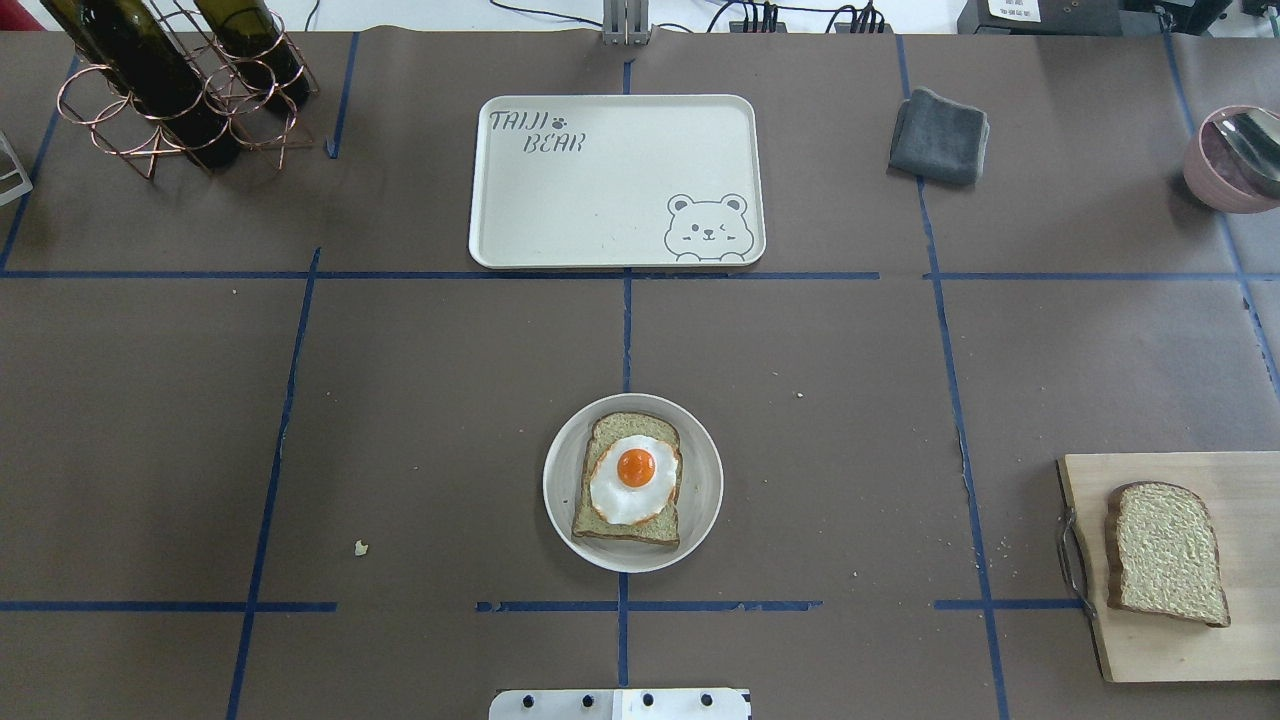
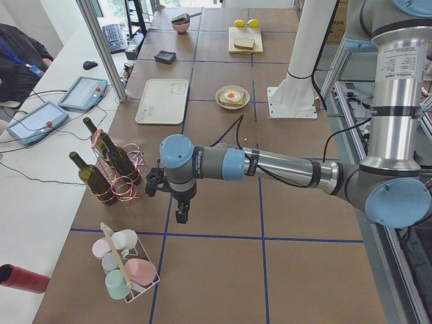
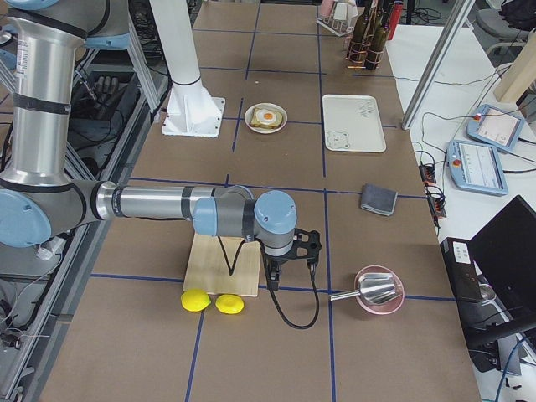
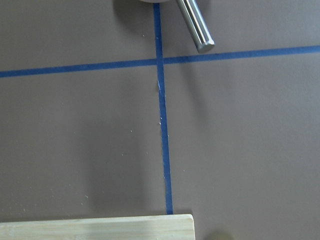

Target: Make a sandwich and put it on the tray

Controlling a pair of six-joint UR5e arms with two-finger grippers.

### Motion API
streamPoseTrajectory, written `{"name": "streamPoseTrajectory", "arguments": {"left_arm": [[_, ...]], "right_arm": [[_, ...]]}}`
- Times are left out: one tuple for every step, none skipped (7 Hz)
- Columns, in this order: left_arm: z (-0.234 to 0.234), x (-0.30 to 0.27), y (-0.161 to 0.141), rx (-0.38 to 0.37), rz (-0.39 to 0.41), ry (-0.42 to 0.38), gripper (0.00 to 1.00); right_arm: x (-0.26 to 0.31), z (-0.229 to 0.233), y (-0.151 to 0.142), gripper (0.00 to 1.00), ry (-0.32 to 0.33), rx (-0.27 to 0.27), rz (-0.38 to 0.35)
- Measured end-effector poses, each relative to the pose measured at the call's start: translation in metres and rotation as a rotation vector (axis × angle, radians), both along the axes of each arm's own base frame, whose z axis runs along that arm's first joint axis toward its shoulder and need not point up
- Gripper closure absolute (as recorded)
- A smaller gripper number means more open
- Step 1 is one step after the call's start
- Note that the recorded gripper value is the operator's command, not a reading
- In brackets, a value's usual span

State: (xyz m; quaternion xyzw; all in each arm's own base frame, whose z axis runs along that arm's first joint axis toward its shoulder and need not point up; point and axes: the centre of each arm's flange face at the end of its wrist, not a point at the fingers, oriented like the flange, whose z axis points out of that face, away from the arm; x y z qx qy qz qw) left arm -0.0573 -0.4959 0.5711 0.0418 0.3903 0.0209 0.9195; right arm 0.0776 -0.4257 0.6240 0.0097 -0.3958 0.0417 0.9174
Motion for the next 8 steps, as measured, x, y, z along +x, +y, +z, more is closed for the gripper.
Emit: {"name": "streamPoseTrajectory", "arguments": {"left_arm": [[-0.018, 0.007, -0.013, 0.021, -0.019, 0.007, 0.0], [-0.034, 0.018, -0.022, 0.038, -0.038, 0.017, 0.0], [-0.048, 0.033, -0.027, 0.054, -0.059, 0.031, 0.0], [-0.061, 0.052, -0.029, 0.067, -0.075, 0.049, 0.0], [-0.074, 0.072, -0.03, 0.075, -0.087, 0.071, 0.0], [-0.084, 0.092, -0.03, 0.081, -0.096, 0.094, 0.0], [-0.093, 0.11, -0.029, 0.083, -0.102, 0.127, 0.0], [-0.105, 0.126, -0.025, 0.075, -0.103, 0.167, 0.0]], "right_arm": [[-0.001, -0.009, -0.013, 0.0, -0.018, 0.014, 0.002], [-0.007, -0.011, -0.018, 0.0, -0.065, 0.014, -0.004], [-0.017, -0.017, -0.021, 0.0, -0.122, 0.014, -0.017], [-0.029, -0.022, -0.024, 0.0, -0.154, -0.001, -0.022], [-0.044, -0.025, -0.026, 0.0, -0.15, -0.023, -0.021], [-0.06, -0.026, -0.027, 0.0, -0.124, -0.022, -0.022], [-0.079, -0.027, -0.026, 0.0, -0.096, -0.011, -0.013], [-0.102, -0.028, -0.022, 0.0, -0.082, 0.001, 0.01]]}}
